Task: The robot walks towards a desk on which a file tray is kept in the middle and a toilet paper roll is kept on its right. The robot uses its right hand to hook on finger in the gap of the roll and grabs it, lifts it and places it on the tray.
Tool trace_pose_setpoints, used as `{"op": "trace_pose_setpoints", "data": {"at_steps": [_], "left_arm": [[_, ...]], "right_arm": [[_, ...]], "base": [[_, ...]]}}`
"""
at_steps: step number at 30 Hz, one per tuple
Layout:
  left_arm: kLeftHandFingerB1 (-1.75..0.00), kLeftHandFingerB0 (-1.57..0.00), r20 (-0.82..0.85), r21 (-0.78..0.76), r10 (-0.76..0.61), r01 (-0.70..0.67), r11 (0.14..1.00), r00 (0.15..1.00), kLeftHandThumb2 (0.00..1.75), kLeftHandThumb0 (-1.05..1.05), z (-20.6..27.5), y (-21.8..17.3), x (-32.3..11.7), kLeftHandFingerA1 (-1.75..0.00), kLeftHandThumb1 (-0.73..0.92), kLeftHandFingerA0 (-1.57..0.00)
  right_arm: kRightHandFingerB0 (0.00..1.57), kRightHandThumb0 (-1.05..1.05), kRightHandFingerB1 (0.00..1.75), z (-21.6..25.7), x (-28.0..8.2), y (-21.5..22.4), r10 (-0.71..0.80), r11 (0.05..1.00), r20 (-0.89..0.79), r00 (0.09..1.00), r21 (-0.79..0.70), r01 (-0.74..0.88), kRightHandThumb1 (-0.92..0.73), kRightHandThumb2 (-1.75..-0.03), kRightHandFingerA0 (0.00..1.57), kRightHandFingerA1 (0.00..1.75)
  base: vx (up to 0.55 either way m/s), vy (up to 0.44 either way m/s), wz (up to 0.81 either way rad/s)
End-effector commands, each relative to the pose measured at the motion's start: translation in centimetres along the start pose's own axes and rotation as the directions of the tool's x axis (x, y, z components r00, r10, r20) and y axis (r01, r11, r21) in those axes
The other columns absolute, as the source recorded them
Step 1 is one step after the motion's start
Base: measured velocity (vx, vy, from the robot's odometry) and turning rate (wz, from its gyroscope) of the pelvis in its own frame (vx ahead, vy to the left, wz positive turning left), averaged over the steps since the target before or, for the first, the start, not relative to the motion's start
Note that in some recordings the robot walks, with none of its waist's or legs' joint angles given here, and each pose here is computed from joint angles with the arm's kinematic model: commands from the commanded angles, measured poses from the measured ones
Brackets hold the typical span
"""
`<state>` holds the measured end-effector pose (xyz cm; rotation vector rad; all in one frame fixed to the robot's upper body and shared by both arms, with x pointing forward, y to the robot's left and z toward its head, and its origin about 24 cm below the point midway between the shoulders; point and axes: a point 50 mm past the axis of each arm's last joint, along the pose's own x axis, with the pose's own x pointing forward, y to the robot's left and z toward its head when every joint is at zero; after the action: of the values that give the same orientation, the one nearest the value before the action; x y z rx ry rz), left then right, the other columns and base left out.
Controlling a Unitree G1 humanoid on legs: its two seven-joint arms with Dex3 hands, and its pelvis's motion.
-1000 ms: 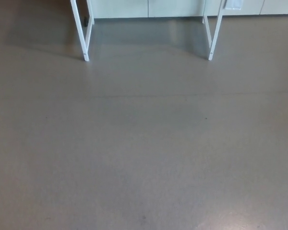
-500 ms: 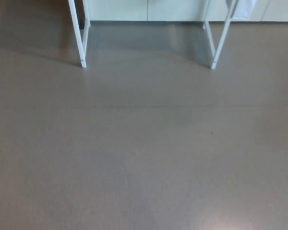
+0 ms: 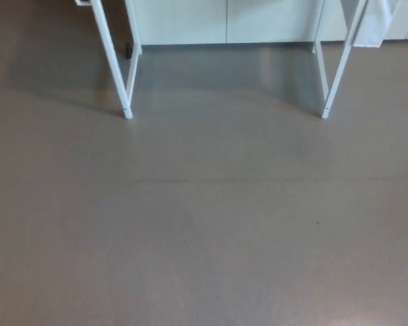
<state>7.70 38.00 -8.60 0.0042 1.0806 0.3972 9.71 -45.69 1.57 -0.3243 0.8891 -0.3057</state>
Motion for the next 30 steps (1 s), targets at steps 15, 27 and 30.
{"op": "trace_pose_setpoints", "data": {"at_steps": [15, 27, 30], "left_arm": [[-0.47, -0.16, -0.021, -0.13, 0.101, -0.103, 0.986, 0.995, 1.02, -0.71, -0.8, 1.9, -0.7, -0.6, 0.69, -0.27], [-0.35, -0.27, -0.03, -0.085, 0.115, -0.117, 0.989, 0.993, 0.66, -0.72, -1.4, 1.9, -1.0, -0.86, 0.85, -0.42], [-0.34, -0.24, -0.005, -0.099, 0.076, -0.076, 0.992, 0.997, 0.66, -0.72, -1.1, 1.8, -1.3, -0.73, 0.87, -0.37]], "right_arm": [[0.0, -0.33, 0.51, -0.7, 0.0, 0.2, 0.021, 0.998, 0.005, 1.0, -0.06, -0.02, -0.36, -0.9, 0.04, 0.52], [0.07, -0.5, 0.26, -1.1, -0.1, 0.4, 0.04, 0.997, 0.019, 0.999, -0.071, -0.038, -0.48, -0.57, 0.17, 0.49], [0.04, -0.48, 0.28, -1.2, -0.1, 0.5, 0.047, 0.999, 0.033, 0.998, 0.017, -0.048, -0.41, -0.68, 0.01, 0.33]], "base": [[0.35, 0.054, -0.07], [0.4, -0.085, 0.18], [0.38, 0.092, -0.17]]}}
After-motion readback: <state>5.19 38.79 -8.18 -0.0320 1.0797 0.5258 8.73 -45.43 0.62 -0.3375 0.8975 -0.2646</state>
